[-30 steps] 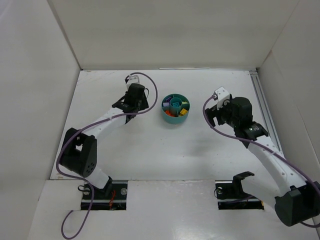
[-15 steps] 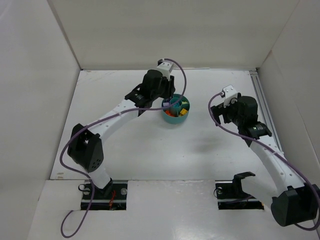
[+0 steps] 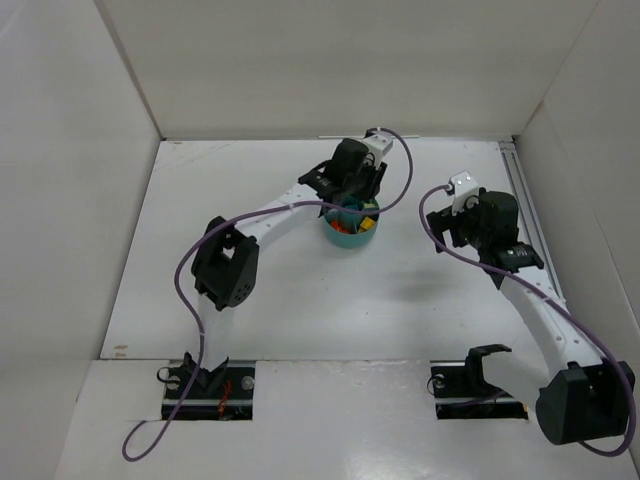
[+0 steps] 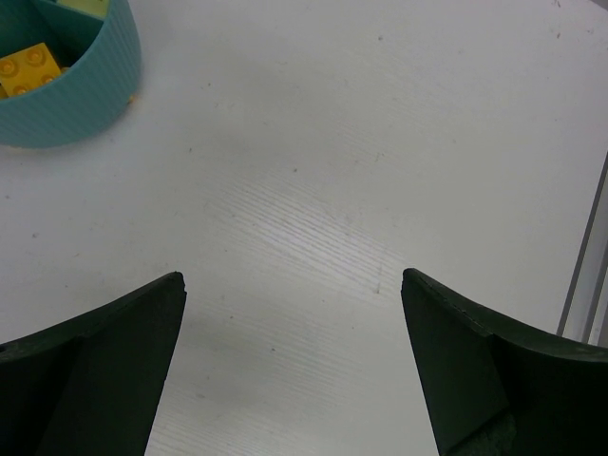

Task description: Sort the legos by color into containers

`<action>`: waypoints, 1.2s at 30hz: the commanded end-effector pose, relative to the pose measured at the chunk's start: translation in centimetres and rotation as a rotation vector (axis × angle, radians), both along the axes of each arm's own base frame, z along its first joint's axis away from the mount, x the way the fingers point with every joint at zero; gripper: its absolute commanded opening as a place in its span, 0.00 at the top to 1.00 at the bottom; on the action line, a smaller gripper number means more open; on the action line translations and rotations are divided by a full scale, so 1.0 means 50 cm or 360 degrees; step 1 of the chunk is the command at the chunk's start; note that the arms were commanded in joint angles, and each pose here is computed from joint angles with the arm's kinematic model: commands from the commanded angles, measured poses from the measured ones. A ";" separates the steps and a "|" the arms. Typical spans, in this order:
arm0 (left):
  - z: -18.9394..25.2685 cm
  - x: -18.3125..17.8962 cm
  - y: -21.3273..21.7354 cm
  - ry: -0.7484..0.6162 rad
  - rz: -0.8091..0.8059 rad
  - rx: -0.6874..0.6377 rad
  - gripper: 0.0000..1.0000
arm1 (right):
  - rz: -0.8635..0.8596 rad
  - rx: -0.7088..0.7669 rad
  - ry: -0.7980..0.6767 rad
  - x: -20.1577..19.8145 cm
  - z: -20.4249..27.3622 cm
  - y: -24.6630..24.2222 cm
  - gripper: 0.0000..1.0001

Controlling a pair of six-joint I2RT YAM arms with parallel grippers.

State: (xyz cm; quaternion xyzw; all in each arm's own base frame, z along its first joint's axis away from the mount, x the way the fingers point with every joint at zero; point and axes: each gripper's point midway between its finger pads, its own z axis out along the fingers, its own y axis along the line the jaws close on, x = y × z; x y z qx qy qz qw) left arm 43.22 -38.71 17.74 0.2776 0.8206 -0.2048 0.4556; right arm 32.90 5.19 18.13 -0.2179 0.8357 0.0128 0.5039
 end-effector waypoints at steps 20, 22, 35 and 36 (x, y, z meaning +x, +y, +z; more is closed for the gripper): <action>-0.022 0.032 0.006 -0.0049 0.0032 0.0115 0.57 | 0.0046 -0.0014 -0.0033 0.008 0.000 0.000 0.00; -0.030 0.029 0.008 -0.0038 0.0031 0.0125 0.56 | 0.0046 -0.0014 -0.0033 0.008 0.000 0.000 0.00; 0.103 0.002 0.024 -0.0176 0.0048 -0.0061 0.46 | 0.0066 0.0022 -0.0096 0.000 0.027 0.007 0.00; 0.106 -0.004 0.030 -0.0176 0.0048 -0.0062 0.44 | 0.0053 0.0015 -0.0099 -0.004 0.030 0.003 0.00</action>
